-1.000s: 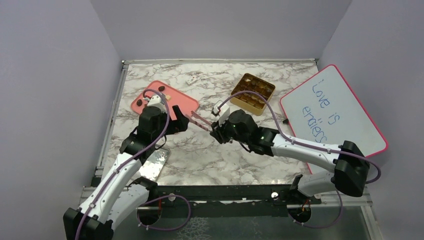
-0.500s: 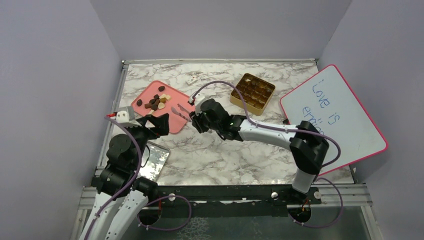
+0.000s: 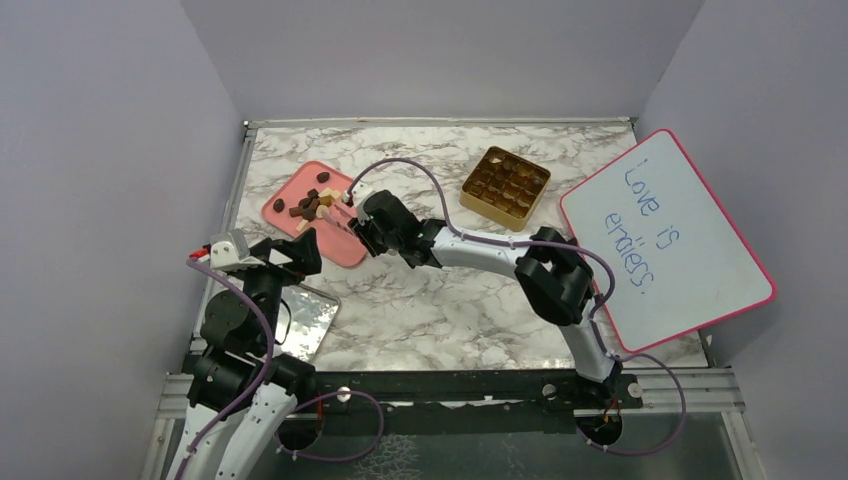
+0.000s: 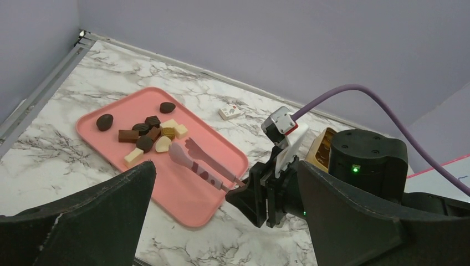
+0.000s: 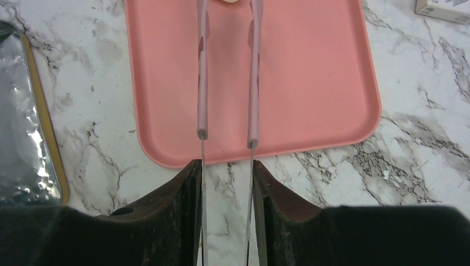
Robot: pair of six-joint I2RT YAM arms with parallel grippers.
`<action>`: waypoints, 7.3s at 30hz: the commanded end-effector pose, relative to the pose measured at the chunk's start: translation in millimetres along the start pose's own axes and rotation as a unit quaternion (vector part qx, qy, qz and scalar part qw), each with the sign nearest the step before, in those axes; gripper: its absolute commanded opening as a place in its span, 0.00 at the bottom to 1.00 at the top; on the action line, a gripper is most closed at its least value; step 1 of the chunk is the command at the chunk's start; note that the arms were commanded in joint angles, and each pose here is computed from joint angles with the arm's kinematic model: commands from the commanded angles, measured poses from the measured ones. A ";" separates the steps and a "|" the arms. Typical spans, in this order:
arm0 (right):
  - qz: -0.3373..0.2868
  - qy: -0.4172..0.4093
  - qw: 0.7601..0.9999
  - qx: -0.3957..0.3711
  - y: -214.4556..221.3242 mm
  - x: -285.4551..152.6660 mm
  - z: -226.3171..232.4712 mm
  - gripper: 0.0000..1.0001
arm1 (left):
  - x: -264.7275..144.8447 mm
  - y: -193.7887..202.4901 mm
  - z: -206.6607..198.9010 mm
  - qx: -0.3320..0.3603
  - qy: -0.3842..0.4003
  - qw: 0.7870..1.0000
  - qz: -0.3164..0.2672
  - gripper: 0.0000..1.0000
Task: Pack the chocolate
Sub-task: Pick up the fake chocolate from the plate, then place the fake chocolate in the packing box, then pick up the fake chocolate from the plate.
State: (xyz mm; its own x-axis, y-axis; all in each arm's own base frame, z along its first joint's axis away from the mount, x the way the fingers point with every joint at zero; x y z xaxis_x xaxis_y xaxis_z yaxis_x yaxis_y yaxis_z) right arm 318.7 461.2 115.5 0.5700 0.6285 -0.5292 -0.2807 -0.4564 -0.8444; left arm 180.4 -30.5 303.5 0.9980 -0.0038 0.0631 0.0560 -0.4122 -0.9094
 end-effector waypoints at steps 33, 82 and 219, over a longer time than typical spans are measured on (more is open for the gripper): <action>0.005 0.013 0.998 -0.057 -6.3 45.5 1.4 0.33 | -0.9 -7.4 4.2 0.005 -0.013 1.000 -0.016 0.99; 0.103 0.220 0.946 0.215 40.7 -192.9 -201.4 0.25 | 18.3 39.4 -17.0 0.041 0.049 0.993 0.097 0.99; 0.020 0.051 0.994 -0.096 -28.1 56.3 -21.1 0.40 | -8.8 -8.1 3.5 0.006 0.003 1.000 -0.018 0.99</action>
State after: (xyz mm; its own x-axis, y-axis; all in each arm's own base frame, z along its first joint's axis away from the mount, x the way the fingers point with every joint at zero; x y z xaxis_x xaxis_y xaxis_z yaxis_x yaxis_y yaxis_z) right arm 365.5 493.5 114.0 0.6111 0.5700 -0.5492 -0.1724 -0.5813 -0.7952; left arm 173.7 -27.3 305.5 0.9964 -0.0120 0.0842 0.0726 -0.3949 -0.9158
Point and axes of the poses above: each gripper's point midway between its finger pads, its own x axis out along the fingers, its own z axis along the line the jaws close on, y = z × x, the point moved 3 cm from there along -x, back along the fingers, and after that the axes turned 1 degree about -x, right-handed, at the moved point
